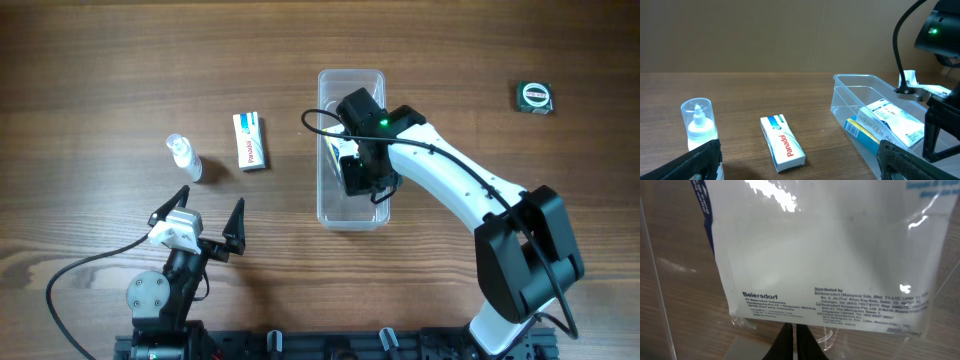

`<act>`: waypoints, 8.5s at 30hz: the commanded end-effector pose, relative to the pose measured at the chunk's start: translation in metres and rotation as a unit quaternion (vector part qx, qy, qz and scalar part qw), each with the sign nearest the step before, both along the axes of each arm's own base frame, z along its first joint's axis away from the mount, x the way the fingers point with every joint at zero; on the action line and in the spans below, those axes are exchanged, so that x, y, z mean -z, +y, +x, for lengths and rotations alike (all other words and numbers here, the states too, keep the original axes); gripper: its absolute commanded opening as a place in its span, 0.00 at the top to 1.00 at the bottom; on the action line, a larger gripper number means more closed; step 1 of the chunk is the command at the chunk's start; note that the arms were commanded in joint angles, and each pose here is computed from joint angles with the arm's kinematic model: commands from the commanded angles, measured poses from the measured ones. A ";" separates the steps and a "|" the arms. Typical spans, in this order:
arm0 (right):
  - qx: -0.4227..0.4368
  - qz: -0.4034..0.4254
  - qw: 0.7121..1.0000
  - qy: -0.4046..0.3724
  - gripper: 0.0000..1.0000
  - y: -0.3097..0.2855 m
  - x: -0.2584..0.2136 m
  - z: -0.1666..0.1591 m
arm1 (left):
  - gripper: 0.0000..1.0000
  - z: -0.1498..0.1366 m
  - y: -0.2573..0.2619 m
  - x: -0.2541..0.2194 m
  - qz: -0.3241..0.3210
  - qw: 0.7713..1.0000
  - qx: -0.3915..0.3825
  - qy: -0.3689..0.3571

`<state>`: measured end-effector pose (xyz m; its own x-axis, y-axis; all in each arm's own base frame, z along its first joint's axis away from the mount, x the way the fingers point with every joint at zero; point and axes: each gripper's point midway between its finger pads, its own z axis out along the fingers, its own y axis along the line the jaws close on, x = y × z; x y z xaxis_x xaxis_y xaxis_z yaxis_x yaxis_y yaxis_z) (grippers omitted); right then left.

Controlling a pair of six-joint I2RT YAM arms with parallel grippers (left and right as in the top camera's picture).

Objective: Pack container
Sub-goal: 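Carry the Hansaplast pack into the container and release it upright, then move the right gripper to the green Zam-Buk tin and grasp it, then carry the Zam-Buk tin into the container and release it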

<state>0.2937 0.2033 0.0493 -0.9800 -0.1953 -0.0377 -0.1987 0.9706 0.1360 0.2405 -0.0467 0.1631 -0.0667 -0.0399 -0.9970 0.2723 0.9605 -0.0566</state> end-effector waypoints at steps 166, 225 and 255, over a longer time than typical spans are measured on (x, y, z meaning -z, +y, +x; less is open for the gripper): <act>0.188 -0.001 0.936 -0.299 0.38 -0.340 -0.080 0.219 | 0.00 -0.001 -0.001 0.002 0.007 1.000 0.005 -0.001; -0.041 0.114 0.983 -0.135 0.89 0.044 -0.076 0.108 | 0.00 -0.001 -0.001 0.002 0.007 1.000 0.005 -0.001; 0.002 -0.006 0.993 -0.121 0.88 0.008 -0.034 0.114 | 0.00 -0.001 -0.001 0.002 0.007 1.000 0.005 -0.001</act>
